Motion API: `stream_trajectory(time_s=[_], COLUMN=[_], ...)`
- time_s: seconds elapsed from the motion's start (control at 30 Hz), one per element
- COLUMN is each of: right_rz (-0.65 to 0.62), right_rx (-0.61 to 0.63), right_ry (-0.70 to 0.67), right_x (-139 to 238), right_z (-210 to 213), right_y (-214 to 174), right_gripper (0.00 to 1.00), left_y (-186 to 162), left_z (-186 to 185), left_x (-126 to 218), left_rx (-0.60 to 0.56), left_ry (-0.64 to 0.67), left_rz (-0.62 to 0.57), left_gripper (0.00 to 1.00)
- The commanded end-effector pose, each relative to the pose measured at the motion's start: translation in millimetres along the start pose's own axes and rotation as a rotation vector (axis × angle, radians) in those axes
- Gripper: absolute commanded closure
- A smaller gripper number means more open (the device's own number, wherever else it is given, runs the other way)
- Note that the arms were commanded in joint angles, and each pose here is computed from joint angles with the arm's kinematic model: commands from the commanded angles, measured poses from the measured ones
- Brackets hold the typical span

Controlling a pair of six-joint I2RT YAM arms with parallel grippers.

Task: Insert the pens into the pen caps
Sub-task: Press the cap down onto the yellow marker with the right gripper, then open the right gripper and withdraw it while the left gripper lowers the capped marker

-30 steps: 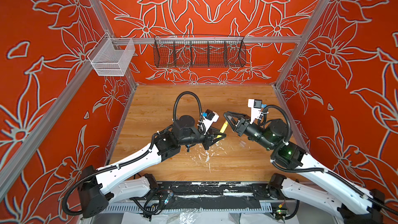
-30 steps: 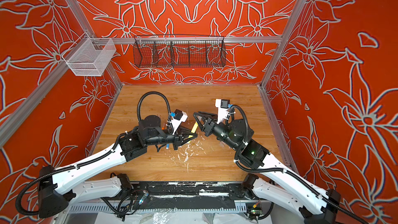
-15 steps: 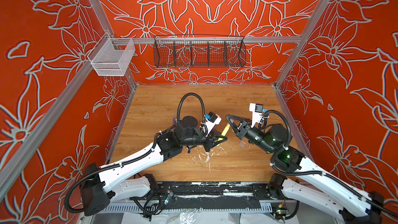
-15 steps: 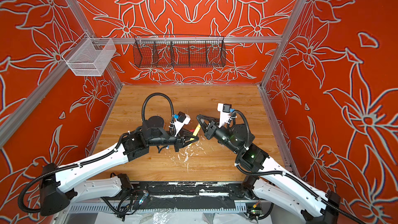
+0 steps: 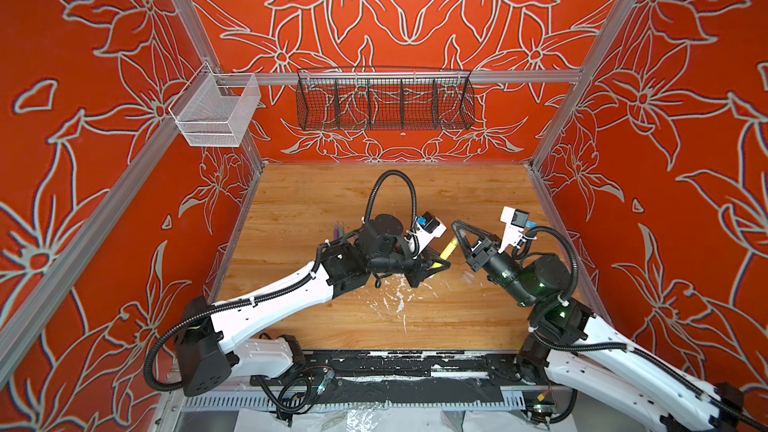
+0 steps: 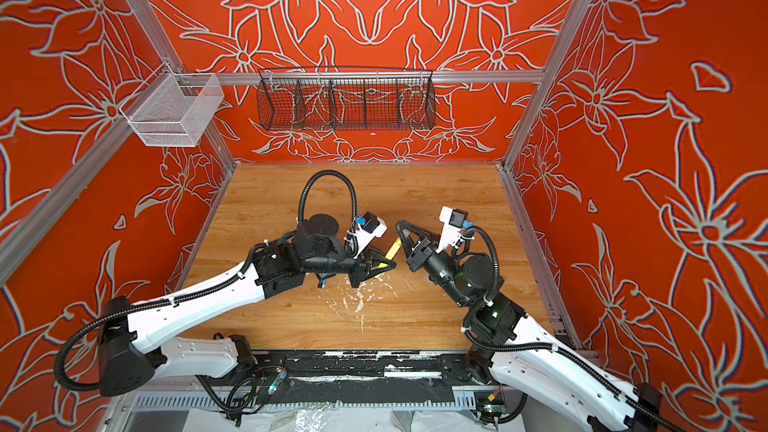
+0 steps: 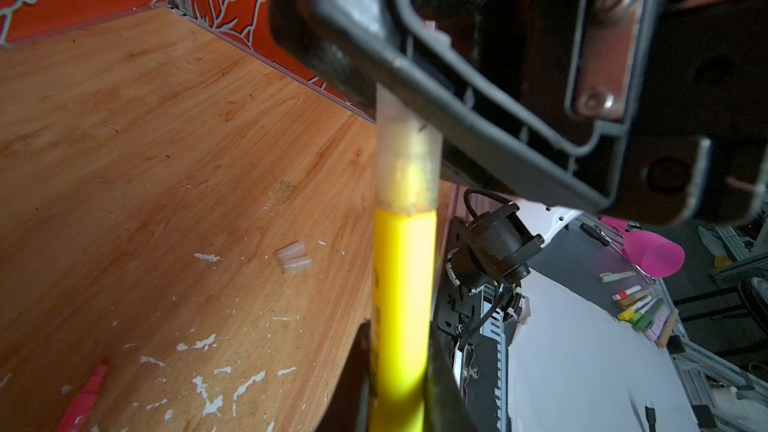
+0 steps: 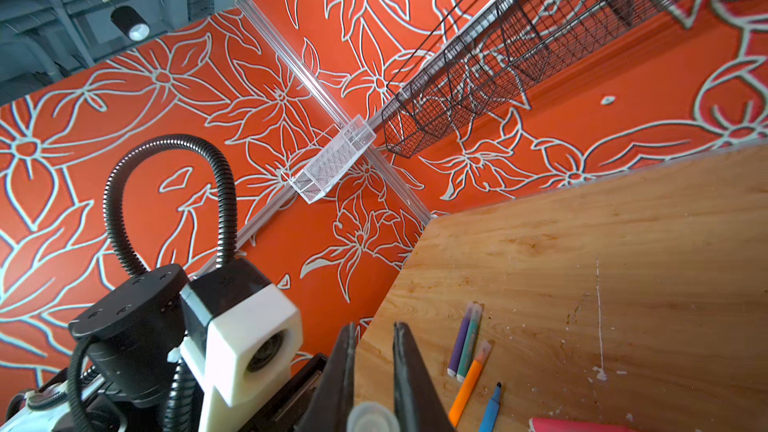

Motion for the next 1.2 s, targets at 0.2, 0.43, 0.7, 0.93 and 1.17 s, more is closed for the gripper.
stream_trajectory(time_s=[0.2,0.43,0.7,0.93,1.17], right_rz=[0.346,0.345,0.287,0.214,0.229], right_rx=[0.028,0.052,0.125,0.327,0.518], right_ry=[0.171,0.144,-0.125,-0.415,-0.845], right_x=[11.9,20.9,61.2,84.5,73.6], right_z=[-8.9,-11.0,-32.8,-50.7,-84.3], right_y=[-70.5,-67.8,-48.8,-24.0,-24.1], right_gripper=[1.00,1.00,0.54,0.30,0.27], left_y=[125.7,139.2,43.0,-47.0,-93.2], left_z=[-0.9,1.2,36.4,77.1,103.1], left_x=[26.6,33.6,20.2,19.7,10.5], left_rx=[-0.095,-0.077,0.058,0.253,0.372], left_ry=[0.155,0.088,0.169,0.399,0.538], left_rz=[-0.454,-0.449,-0.266,-0.131,-0.042], left_gripper=[1.00,1.00,1.00,1.00,1.00])
Point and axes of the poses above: each gripper's point midway between its finger pads, its own x axis back along the fingers, its own z axis along the line the jaws close on, y = z × x, the point moved 9 cm from there along x, back along the fingers, and after that the axes turned 6 degrees about x, right-handed, at the moved point
